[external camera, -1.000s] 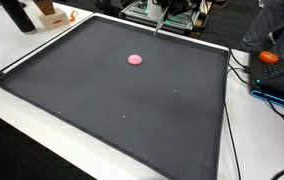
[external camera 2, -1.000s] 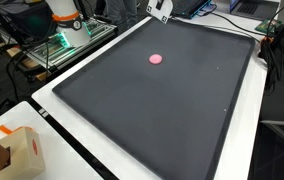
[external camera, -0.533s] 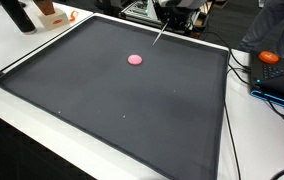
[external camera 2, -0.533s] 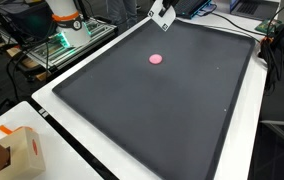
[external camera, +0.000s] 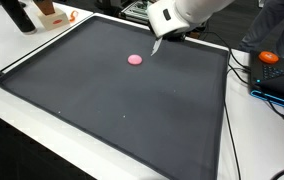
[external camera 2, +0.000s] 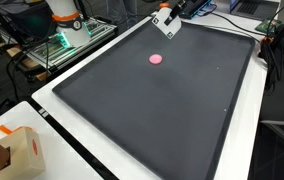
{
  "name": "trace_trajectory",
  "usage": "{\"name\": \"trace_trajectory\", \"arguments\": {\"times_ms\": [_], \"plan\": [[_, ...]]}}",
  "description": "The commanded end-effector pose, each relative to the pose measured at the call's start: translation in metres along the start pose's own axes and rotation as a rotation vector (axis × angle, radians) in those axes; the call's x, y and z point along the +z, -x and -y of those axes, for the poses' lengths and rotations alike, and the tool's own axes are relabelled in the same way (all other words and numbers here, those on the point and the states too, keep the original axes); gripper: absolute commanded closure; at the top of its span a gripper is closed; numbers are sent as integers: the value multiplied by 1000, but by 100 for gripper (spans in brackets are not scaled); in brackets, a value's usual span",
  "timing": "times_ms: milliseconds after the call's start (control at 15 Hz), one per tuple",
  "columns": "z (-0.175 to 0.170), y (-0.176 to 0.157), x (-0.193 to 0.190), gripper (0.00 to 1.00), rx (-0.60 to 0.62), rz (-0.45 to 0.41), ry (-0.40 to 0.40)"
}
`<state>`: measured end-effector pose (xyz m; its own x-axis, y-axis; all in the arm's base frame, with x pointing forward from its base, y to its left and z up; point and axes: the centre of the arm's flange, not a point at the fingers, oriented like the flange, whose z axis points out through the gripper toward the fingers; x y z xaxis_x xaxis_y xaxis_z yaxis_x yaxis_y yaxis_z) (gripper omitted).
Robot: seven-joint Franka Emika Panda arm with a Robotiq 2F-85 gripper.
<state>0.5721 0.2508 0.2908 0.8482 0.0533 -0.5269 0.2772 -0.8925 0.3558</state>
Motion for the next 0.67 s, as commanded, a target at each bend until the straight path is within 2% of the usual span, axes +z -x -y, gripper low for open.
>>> {"name": "trace_trajectory", "arguments": {"times_ms": [0, 333, 600], "plan": [[-5, -23, -3, 99, -94, 28, 29], [-10, -40, 2, 99, -176, 48, 11], [-20, -49, 5, 99, -181, 42, -11]]}}
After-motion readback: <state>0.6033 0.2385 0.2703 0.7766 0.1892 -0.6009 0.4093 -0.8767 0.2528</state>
